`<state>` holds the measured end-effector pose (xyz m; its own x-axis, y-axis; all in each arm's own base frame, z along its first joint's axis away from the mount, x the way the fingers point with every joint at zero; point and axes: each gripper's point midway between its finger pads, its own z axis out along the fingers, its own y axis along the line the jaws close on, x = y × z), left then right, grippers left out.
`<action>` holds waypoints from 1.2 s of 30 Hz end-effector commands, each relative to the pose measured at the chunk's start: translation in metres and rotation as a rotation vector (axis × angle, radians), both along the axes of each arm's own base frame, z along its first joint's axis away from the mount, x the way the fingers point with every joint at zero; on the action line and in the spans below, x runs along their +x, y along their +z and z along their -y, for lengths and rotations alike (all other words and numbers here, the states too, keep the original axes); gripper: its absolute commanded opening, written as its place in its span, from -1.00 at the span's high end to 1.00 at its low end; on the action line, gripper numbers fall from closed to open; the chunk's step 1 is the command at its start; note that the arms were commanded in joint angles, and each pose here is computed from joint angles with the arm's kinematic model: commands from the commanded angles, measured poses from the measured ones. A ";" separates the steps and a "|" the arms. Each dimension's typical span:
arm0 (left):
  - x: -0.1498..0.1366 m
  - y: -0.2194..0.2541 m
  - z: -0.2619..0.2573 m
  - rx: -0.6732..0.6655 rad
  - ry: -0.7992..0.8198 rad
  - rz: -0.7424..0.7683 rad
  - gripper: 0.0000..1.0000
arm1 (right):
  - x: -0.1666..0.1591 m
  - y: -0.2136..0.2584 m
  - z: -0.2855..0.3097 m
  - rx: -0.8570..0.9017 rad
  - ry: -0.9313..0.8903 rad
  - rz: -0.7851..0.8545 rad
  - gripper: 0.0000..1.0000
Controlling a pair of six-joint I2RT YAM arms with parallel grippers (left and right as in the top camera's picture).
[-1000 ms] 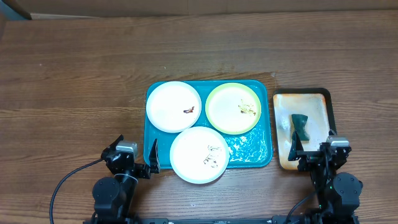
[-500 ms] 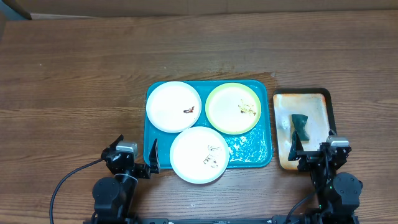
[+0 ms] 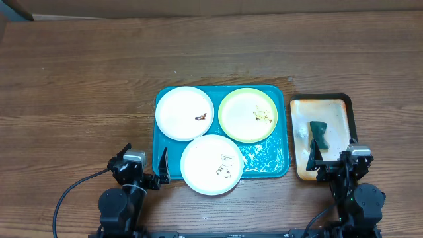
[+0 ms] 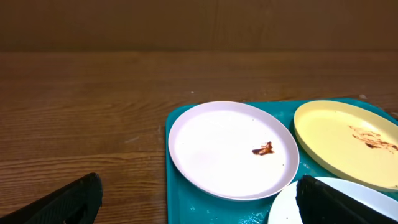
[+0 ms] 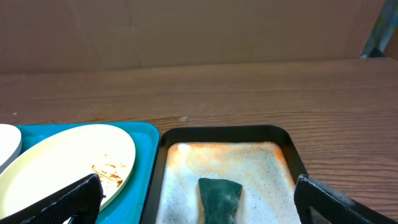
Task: Clean dirty plates on tray and stack at the side
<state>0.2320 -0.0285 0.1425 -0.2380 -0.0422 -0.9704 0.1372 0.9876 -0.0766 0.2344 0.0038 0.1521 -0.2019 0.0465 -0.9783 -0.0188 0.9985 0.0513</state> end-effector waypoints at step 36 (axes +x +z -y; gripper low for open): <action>0.000 0.000 0.000 0.013 -0.004 0.011 -0.99 | 0.046 0.106 -0.053 0.201 0.258 -0.411 -1.00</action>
<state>0.2320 -0.0285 0.1419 -0.2391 -0.0418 -0.9701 0.1376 0.9875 -0.0764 0.2587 0.0326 0.2300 -0.5096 0.1272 -0.8509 -0.1094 0.9714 0.2108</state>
